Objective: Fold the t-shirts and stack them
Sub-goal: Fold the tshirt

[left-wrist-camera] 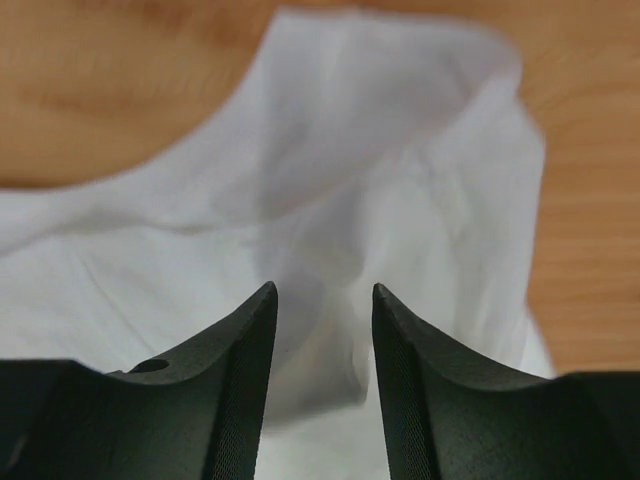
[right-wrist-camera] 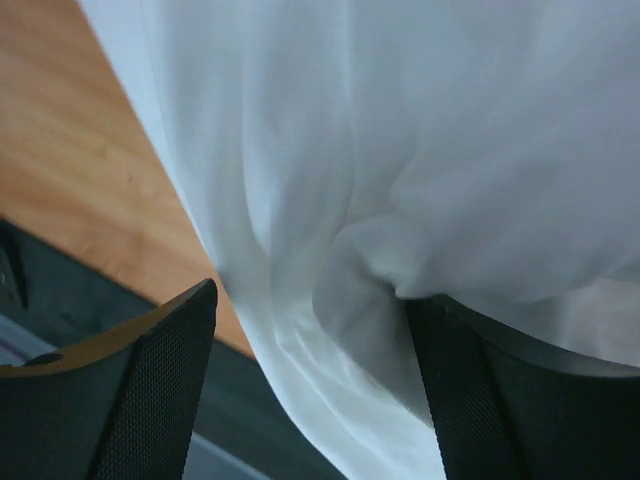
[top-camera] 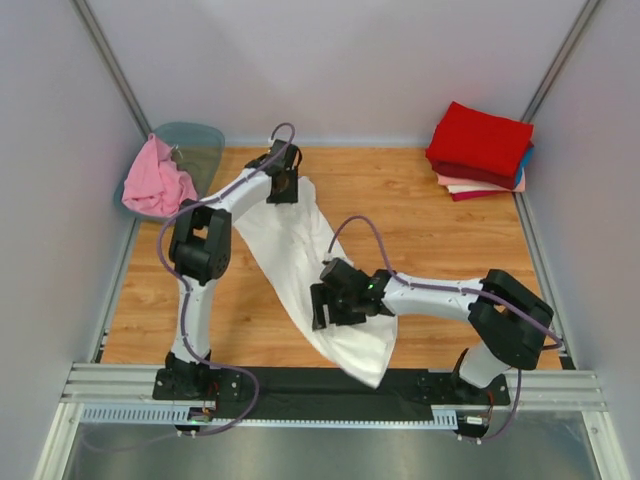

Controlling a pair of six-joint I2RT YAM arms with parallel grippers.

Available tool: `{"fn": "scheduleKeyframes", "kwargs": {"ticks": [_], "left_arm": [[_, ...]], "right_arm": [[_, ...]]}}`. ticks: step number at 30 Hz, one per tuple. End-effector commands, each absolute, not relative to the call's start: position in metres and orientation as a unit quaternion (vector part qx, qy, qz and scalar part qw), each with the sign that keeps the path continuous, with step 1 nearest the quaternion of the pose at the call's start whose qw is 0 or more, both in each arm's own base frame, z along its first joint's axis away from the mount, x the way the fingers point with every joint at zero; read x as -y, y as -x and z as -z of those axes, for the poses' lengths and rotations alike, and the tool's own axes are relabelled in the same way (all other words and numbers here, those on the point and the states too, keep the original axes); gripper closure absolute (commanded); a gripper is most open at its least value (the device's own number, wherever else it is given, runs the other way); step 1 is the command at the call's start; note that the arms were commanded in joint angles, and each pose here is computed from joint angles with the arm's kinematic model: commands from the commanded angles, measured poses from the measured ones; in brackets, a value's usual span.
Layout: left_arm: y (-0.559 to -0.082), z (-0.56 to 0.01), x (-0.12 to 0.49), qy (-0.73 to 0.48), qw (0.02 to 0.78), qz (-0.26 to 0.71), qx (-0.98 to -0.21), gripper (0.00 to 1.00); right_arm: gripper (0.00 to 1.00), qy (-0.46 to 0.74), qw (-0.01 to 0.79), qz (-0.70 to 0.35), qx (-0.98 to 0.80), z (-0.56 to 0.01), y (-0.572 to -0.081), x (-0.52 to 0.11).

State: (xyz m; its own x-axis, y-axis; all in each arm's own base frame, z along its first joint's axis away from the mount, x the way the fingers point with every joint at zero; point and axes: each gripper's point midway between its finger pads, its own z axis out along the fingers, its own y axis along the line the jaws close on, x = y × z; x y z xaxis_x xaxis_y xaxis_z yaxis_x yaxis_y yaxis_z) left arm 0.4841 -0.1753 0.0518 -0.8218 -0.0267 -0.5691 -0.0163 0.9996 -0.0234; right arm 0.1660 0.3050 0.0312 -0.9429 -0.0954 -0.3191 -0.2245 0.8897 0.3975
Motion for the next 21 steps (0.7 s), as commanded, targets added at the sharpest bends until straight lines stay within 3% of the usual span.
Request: {"fn": "scheduleKeyframes", "kwargs": {"ticks": [1, 2, 5, 9, 12, 15, 16, 17, 19, 21], "left_arm": [[-0.533, -0.101, 0.226, -0.056, 0.345, 0.089, -0.932, 0.5], [-0.534, -0.084, 0.236, -0.067, 0.325, 0.095, -0.938, 0.5], [-0.551, -0.114, 0.273, -0.107, 0.346, 0.149, -0.92, 0.47], [-0.542, -0.178, 0.314, -0.176, 0.402, 0.205, -0.875, 0.32], [-0.535, -0.234, 0.288, -0.144, 0.45, 0.17, -0.865, 0.19], [-0.513, -0.274, 0.238, -0.073, 0.461, 0.161, -0.87, 0.16], [-0.499, -0.252, 0.221, -0.057, 0.433, 0.151, -0.887, 0.17], [-0.479, -0.292, 0.212, -0.046, 0.466, 0.166, -0.868, 0.16], [-0.448, -0.271, 0.194, -0.033, 0.448, 0.152, -0.88, 0.16], [-0.409, -0.302, 0.185, -0.027, 0.474, 0.176, -0.862, 0.16]], "right_arm": [[0.21, 0.086, 0.107, -0.237, -0.962, -0.063, -0.123, -0.338], [0.2, 0.093, 0.109, -0.213, -0.967, -0.071, -0.121, -0.331], [0.16, 0.094, 0.184, -0.182, -0.961, -0.108, -0.145, -0.318], [0.13, 0.073, 0.272, -0.168, -0.945, -0.147, -0.188, -0.292], [0.14, 0.048, 0.322, -0.151, -0.933, -0.171, -0.233, -0.267], [0.19, 0.032, 0.381, -0.185, -0.905, -0.196, -0.286, -0.249], [0.21, 0.032, 0.39, -0.207, -0.897, -0.2, -0.3, -0.248], [0.24, 0.026, 0.416, -0.25, -0.874, -0.218, -0.324, -0.254], [0.29, 0.014, 0.381, -0.312, -0.87, -0.207, -0.362, -0.253], [0.33, 0.004, 0.369, -0.329, -0.869, -0.198, -0.409, -0.254]]}}
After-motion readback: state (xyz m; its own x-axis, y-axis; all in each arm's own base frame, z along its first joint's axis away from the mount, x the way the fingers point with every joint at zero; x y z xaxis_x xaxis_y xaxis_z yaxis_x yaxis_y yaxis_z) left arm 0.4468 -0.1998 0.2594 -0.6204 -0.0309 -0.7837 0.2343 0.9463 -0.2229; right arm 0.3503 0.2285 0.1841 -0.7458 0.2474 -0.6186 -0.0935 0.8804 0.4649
